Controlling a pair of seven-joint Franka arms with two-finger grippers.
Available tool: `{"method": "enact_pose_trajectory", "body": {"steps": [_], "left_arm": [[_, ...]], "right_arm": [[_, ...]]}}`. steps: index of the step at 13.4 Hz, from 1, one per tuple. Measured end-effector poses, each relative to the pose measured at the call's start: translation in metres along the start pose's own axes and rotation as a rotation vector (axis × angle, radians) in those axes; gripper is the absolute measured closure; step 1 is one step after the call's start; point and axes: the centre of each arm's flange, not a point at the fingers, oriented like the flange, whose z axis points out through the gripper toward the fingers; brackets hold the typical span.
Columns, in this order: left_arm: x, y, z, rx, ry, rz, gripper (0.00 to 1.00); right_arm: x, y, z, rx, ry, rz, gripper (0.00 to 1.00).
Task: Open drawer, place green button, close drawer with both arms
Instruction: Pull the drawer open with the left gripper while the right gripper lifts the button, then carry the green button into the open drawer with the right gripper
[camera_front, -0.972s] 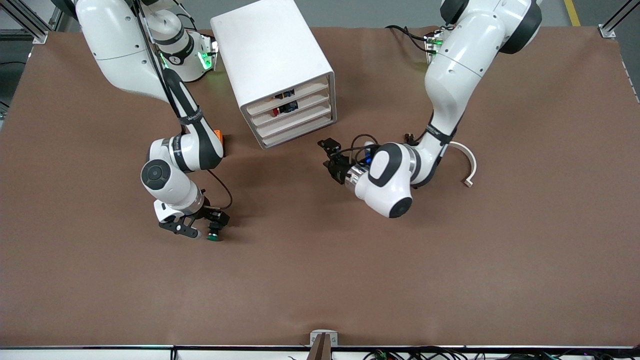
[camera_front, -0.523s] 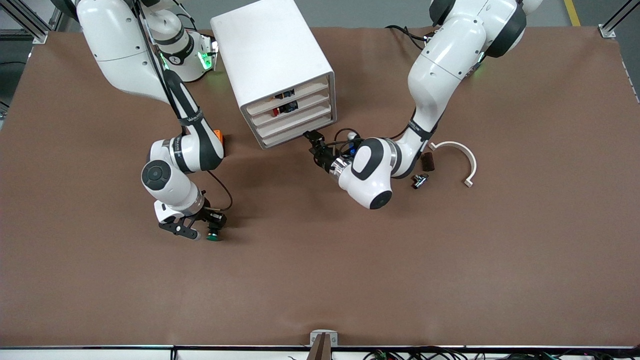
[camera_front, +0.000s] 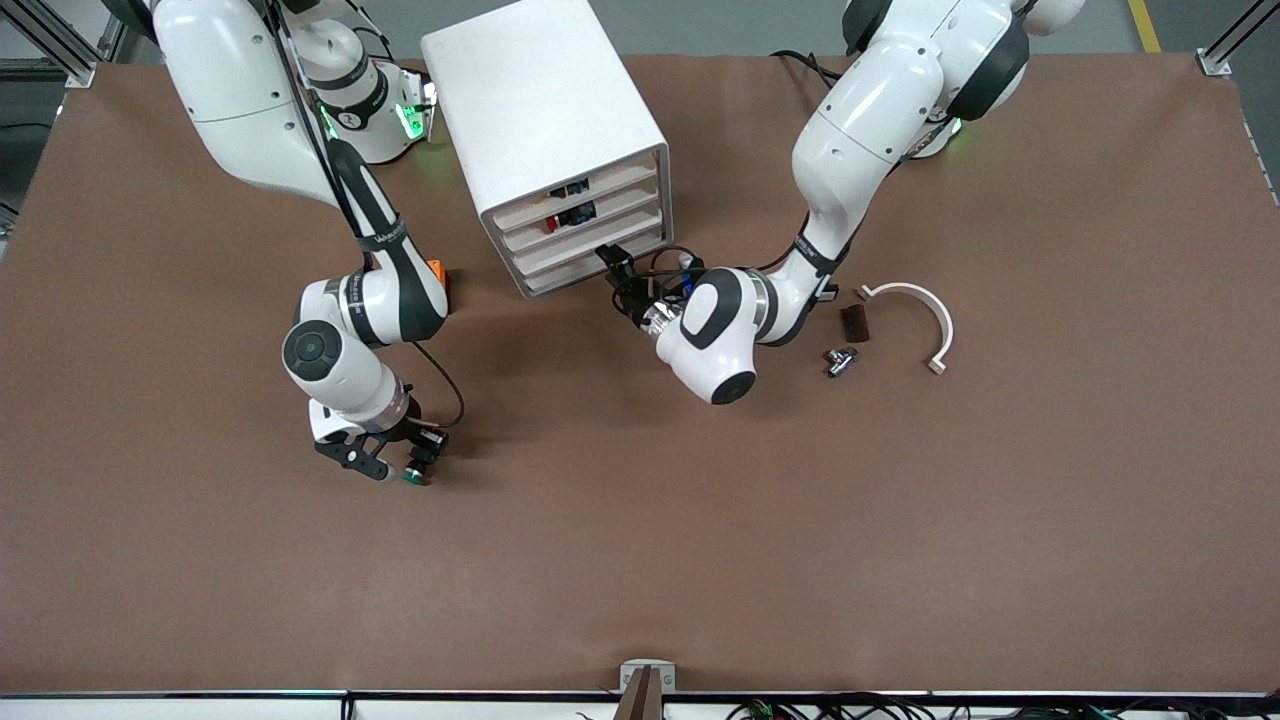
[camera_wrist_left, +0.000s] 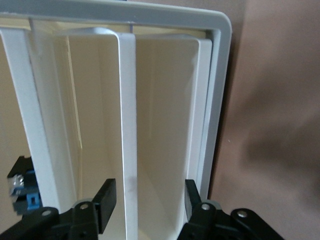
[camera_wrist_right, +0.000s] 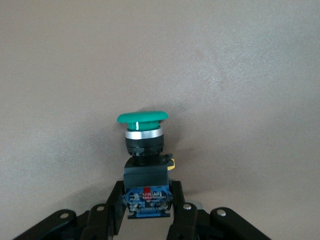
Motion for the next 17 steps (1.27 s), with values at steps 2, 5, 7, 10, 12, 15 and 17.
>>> {"method": "enact_pose_trajectory", "body": {"steps": [2, 5, 7, 10, 12, 15, 17], "left_arm": [[-0.002, -0.004, 0.012, 0.028, 0.002, -0.002, 0.37], [-0.004, -0.006, 0.032, 0.053, 0.008, -0.008, 0.41], [-0.004, -0.005, 0.033, 0.062, 0.001, -0.013, 0.59], [-0.005, -0.003, 0.022, 0.063, -0.018, -0.011, 0.86], [-0.004, 0.005, -0.006, 0.054, -0.059, -0.009, 0.86], [-0.002, 0.02, -0.074, 0.017, -0.155, 0.058, 0.86], [0.005, 0.031, -0.111, -0.005, -0.208, 0.11, 0.86]], "right_arm": [[0.002, -0.005, -0.008, -0.015, -0.03, 0.002, 0.59], [0.011, -0.019, -0.049, -0.052, -0.11, 0.024, 0.59], [0.013, -0.025, -0.08, -0.062, -0.136, 0.059, 0.59], [0.011, -0.025, -0.103, -0.076, -0.158, 0.121, 0.59], [0.011, -0.025, -0.106, -0.081, -0.162, 0.149, 0.59], [0.006, -0.031, -0.107, -0.085, -0.162, 0.202, 0.59], [-0.004, -0.045, -0.111, -0.085, -0.156, 0.247, 0.59]]}}
